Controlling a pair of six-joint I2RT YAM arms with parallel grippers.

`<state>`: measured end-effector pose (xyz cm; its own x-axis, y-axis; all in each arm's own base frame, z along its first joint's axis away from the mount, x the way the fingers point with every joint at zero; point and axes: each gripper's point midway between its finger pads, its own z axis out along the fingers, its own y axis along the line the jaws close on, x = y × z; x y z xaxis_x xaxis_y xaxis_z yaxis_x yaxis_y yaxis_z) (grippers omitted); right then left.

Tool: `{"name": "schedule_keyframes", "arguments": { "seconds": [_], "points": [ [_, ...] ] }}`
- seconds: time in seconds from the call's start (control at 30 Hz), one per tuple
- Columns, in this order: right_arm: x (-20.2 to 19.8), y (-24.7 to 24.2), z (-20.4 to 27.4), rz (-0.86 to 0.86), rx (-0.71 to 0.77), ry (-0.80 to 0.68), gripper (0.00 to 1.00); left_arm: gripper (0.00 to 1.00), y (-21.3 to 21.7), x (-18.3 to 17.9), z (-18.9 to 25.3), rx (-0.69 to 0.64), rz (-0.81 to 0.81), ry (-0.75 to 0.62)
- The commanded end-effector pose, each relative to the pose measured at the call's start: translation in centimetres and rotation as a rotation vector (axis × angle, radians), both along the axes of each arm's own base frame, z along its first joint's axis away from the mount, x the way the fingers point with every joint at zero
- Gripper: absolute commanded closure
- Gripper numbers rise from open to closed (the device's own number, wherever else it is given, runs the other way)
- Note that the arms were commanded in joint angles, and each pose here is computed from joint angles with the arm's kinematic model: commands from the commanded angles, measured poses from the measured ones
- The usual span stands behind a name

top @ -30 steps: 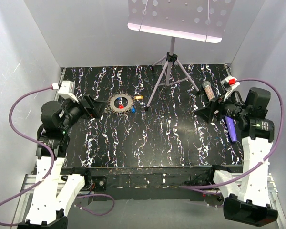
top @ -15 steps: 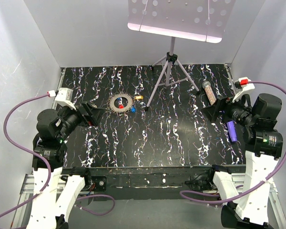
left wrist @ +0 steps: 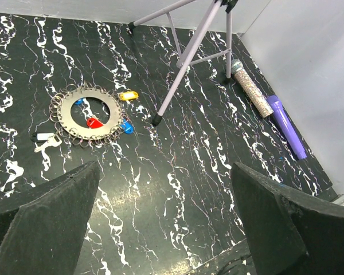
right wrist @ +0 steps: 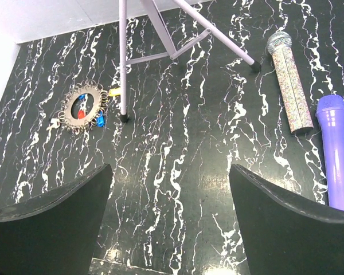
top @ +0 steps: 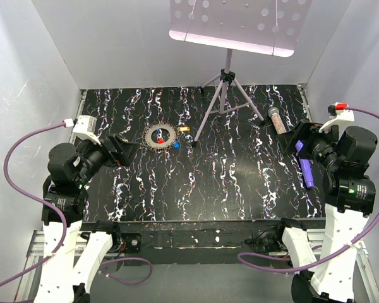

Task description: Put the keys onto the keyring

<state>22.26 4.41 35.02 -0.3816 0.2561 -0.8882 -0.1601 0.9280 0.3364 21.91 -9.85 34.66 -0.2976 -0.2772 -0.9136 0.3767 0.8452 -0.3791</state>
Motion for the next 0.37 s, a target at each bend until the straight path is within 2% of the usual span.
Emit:
{"name": "schedule_keyframes", "arguments": {
  "seconds": [0.0, 0.33],
  "points": [
    [0.57, -0.76, 0.84, -0.047, 0.002, -0.042, 0.08, 0.02, 0.06, -0.45, 0.81, 0.011, -0.003, -0.029],
    [0.65, -0.41, 0.97, -0.009, -0.009, -0.039, 0.08, 0.02, 0.19, -0.56, 0.79, 0.011, 0.004, -0.027]
  ]
}}
